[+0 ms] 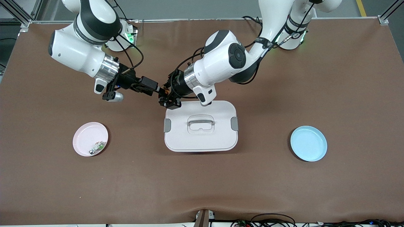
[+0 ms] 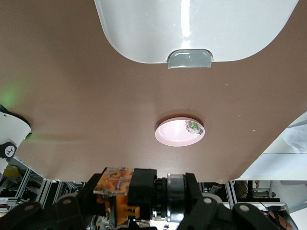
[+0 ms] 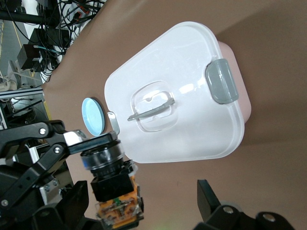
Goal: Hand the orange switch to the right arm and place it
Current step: 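Hold the switch above the box while the right gripper reaches it, then grasp the switch with the right gripper and open the left gripper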
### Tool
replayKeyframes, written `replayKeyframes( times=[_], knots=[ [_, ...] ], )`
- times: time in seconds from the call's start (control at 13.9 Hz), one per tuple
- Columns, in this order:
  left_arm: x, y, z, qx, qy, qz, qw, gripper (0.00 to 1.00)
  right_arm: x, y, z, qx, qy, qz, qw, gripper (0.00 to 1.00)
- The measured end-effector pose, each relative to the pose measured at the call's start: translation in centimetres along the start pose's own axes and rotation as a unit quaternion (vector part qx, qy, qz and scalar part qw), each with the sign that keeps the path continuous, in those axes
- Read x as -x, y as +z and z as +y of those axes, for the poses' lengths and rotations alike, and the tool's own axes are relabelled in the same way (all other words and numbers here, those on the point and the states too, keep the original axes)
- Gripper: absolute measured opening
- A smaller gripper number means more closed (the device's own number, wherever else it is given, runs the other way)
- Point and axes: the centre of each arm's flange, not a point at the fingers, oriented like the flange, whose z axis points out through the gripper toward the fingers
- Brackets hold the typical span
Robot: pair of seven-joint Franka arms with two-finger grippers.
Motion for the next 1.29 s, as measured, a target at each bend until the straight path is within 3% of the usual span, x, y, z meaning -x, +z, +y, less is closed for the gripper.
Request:
replayKeyframes(
  times=[0.57, 0.72, 0.86, 1.08, 1.15, 1.29],
  knots=[
    [0.0, 0.0, 0.0, 0.000, 0.000, 0.000, 1.000, 0.73, 0.5, 1.9, -0.9, 0.004, 0.000, -0.001, 1.000, 1.00],
    [0.0, 0.0, 0.0, 0.000, 0.000, 0.000, 1.000, 0.73, 0.5, 1.9, -1.0, 0.003, -0.001, -0.001, 1.000, 0.95],
    [0.0, 0.0, 0.0, 0.000, 0.000, 0.000, 1.000, 0.73, 0.5, 1.8, -1.1, 0.002, -0.001, 0.000, 1.000, 0.88],
    [0.0, 0.0, 0.0, 0.000, 0.000, 0.000, 1.000, 0.73, 0.4, 1.5, -1.6, -0.001, -0.005, 0.002, 1.000, 0.58],
    [0.0, 0.0, 0.0, 0.000, 0.000, 0.000, 1.000, 0.73, 0.4, 1.4, -1.8, -0.003, -0.006, 0.003, 1.000, 0.58],
    [0.1, -0.2, 0.0, 0.001, 0.000, -0.001, 1.000, 0.73, 0.3, 1.3, -1.9, -0.004, -0.014, 0.004, 1.000, 0.44]
  ],
)
